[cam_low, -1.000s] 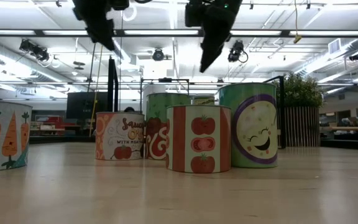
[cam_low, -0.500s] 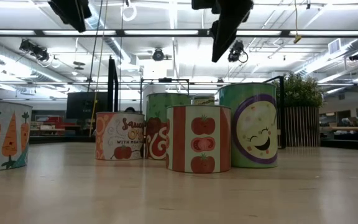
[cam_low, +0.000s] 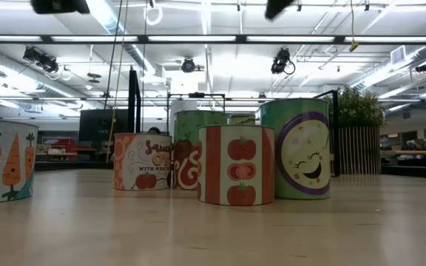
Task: Pick and place cans onto a shelf
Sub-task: Put the small canned tomatoes on the shelf, then adjust the canned goods on the shelf
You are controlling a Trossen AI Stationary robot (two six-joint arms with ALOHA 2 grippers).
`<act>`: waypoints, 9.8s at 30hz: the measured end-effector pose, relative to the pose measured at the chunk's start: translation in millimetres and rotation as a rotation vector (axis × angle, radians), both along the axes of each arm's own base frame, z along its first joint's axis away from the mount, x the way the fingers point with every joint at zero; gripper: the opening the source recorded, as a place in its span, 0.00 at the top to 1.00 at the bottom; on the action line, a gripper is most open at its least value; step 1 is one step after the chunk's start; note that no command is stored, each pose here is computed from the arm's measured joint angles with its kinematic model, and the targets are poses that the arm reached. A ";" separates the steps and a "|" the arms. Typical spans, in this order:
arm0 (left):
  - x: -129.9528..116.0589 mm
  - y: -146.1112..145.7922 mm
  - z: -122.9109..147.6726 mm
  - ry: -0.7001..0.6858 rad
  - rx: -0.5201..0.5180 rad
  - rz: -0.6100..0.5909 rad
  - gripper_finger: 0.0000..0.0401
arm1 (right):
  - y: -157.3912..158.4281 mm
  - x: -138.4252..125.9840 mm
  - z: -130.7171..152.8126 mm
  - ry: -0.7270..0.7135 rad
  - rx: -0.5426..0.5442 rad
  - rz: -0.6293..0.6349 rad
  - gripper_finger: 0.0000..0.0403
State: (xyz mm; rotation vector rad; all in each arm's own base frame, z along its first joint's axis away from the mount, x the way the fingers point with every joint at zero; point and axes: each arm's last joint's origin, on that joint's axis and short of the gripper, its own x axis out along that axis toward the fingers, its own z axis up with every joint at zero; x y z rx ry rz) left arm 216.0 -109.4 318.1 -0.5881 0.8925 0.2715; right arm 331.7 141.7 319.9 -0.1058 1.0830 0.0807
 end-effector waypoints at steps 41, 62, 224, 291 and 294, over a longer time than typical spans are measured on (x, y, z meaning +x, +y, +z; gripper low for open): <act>7.7 -8.6 8.5 -0.132 -0.144 0.114 0.71 | 21.3 79.1 -130.2 0.105 -0.049 0.248 0.09; 7.5 -8.5 8.5 -0.133 -0.141 0.116 0.71 | 50.2 52.2 -134.5 0.211 -0.099 0.137 0.09; 10.7 -2.0 12.4 -0.252 0.166 0.126 0.71 | -200.3 -14.7 -66.9 0.239 -0.485 -0.068 0.13; 60.3 -1.0 -44.9 0.026 0.212 -0.061 0.30 | -124.4 -43.9 0.9 -0.168 0.064 -0.175 0.13; 66.3 0.2 -45.9 0.010 0.167 -0.067 0.32 | -121.5 -36.4 -14.5 -0.089 -0.002 -0.151 0.13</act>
